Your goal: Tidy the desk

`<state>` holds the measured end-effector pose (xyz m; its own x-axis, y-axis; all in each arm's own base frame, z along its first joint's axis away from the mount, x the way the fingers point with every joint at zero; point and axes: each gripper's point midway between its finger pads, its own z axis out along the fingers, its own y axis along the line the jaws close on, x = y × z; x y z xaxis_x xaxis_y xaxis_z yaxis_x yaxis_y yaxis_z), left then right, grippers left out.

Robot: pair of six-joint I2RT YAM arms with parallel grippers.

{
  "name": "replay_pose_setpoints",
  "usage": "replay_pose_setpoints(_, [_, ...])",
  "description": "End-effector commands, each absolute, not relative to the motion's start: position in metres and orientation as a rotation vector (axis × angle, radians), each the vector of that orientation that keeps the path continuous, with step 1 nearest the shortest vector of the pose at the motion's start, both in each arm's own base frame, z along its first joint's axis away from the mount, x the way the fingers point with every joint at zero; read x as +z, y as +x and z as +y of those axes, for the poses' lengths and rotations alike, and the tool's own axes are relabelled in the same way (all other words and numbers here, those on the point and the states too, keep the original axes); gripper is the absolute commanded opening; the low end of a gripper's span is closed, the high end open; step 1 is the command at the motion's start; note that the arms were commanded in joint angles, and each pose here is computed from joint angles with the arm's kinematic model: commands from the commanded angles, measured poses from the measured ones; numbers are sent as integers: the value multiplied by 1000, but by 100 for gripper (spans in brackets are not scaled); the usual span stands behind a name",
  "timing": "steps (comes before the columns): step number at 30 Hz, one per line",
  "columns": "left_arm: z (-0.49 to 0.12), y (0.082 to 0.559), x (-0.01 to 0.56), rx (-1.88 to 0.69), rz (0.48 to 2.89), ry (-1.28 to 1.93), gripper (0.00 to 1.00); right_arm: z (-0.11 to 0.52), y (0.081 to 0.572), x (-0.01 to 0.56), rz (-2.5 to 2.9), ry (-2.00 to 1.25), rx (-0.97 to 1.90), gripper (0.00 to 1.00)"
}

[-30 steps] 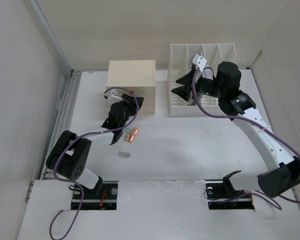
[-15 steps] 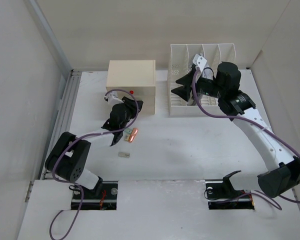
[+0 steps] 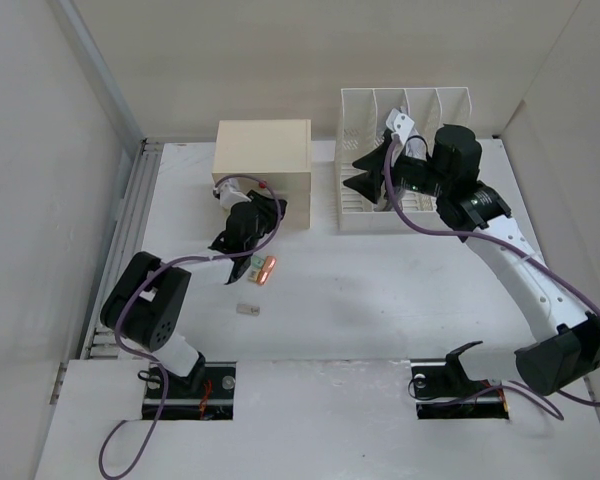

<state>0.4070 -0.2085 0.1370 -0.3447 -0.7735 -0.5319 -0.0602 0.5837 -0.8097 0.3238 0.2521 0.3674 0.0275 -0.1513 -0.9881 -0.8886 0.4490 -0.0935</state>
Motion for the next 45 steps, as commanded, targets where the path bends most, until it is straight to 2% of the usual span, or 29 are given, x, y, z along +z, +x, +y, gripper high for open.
replay_pose_setpoints(1, [-211,422,161,-882,1710,-668,26,250,321,387,1378,-966,726,54])
replay_pose_setpoints(8, [-209,420,161,-882,1710,-668,10,250,321,387,1378,-966,726,54])
replay_pose_setpoints(24, [-201,320,146,-977,1715,-672,9,253,320,382,1371,-991,744,54])
replay_pose_setpoints(25, [-199,317,143,-970,1724,-674,11,253,320,382,1371,-991,744,54])
replay_pose_setpoints(27, [-197,307,137,-973,1743,-677,23,255,321,378,1376,-999,756,54])
replay_pose_setpoints(29, [-193,305,134,-957,1750,-684,45,256,319,378,1370,-1007,766,58])
replay_pose_setpoints(30, [-193,304,135,-957,1750,-684,65,258,320,375,1370,-1019,769,58])
replay_pose_setpoints(31, [-190,301,134,-944,1755,-667,71,258,320,371,1379,-1020,772,59])
replay_pose_setpoints(34, [-193,293,146,-974,1746,-629,87,260,315,368,1351,-1066,782,67])
replay_pose_setpoints(38, [-199,276,169,-1004,1735,-537,90,266,304,355,1277,-1193,809,70])
replay_pose_setpoints(40, [-199,267,182,-1007,1722,-483,77,267,303,337,1255,-1291,789,67])
replay_pose_setpoints(41, [-199,256,200,-1038,1693,-439,55,276,294,326,1237,-1355,803,64])
replay_pose_setpoints(42, [-195,252,209,-1034,1677,-419,23,279,287,315,1247,-1407,811,55])
replay_pose_setpoints(43, [-194,246,216,-1032,1669,-399,0,284,286,307,1201,-1474,771,50])
replay_pose_setpoints(45, [-178,235,241,-975,1625,-324,0,304,275,287,1183,-1563,767,39])
